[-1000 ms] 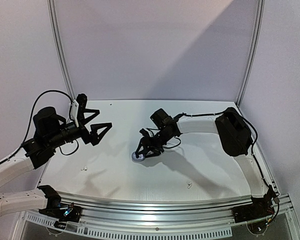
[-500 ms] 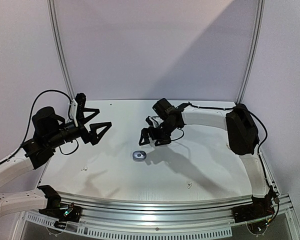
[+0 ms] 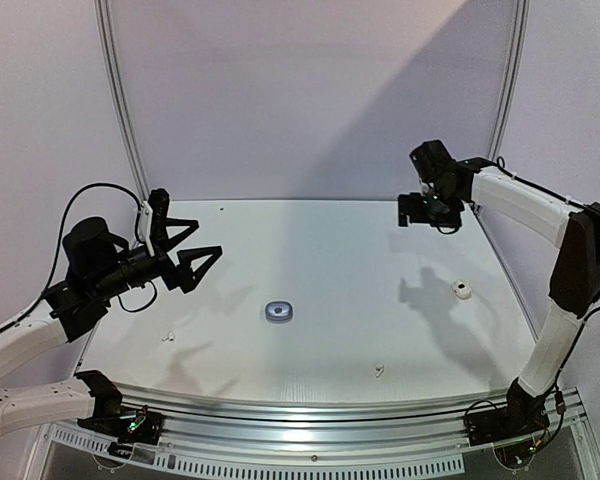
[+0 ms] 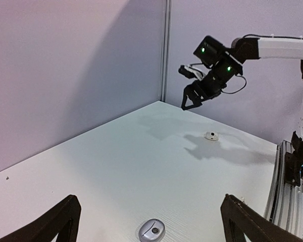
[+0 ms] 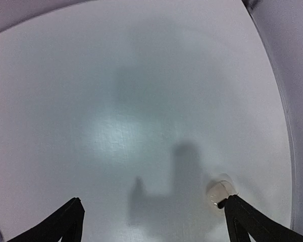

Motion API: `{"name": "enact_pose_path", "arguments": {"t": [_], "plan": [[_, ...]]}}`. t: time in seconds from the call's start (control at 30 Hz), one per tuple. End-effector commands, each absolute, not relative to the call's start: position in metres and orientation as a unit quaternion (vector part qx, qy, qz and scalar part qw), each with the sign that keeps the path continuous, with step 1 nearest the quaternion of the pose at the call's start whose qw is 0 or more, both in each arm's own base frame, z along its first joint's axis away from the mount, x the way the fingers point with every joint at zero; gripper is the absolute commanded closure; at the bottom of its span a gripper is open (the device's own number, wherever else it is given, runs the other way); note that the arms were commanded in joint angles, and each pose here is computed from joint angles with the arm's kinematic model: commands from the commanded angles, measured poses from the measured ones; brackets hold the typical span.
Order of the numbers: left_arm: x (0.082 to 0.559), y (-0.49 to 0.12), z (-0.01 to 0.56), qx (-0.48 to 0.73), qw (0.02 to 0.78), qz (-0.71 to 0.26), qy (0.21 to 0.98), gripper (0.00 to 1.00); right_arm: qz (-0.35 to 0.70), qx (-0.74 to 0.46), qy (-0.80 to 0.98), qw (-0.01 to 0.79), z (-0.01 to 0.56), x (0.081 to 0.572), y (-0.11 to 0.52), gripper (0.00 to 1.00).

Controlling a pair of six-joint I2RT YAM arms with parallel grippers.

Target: Insert the wireless bluetooth earbuds into the charging case

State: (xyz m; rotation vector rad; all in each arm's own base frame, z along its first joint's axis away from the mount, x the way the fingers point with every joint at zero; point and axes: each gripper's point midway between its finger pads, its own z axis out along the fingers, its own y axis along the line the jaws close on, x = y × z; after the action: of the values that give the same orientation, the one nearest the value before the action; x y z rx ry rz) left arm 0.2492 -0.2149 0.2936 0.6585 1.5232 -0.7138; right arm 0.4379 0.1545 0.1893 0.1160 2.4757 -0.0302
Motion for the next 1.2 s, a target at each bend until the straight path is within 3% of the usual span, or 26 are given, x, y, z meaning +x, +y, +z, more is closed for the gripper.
{"name": "enact_pose_path", "arguments": {"t": [0.0, 0.23, 0.8, 1.17], "plan": [[0.249, -0.213, 0.292, 0.283, 0.62, -0.317, 0.659, 0.01, -0.083, 0.119, 0.969, 0.2, 0.122, 0.398, 0.074, 0.01], [0.248, -0.211, 0.289, 0.285, 0.62, -0.312, 0.661, 0.01, -0.105, 0.131, 0.976, 0.139, 0.089, 0.386, 0.03, 0.01], [0.251, -0.204, 0.29, 0.282, 0.626, -0.301, 0.662, 0.01, -0.018, 0.074, 0.996, 0.052, 0.022, 0.373, 0.015, 0.06], [0.252, -0.204, 0.289, 0.283, 0.626, -0.302, 0.661, 0.01, -0.009, 0.038, 0.999, 0.026, 0.002, 0.362, 0.016, 0.21]]}}
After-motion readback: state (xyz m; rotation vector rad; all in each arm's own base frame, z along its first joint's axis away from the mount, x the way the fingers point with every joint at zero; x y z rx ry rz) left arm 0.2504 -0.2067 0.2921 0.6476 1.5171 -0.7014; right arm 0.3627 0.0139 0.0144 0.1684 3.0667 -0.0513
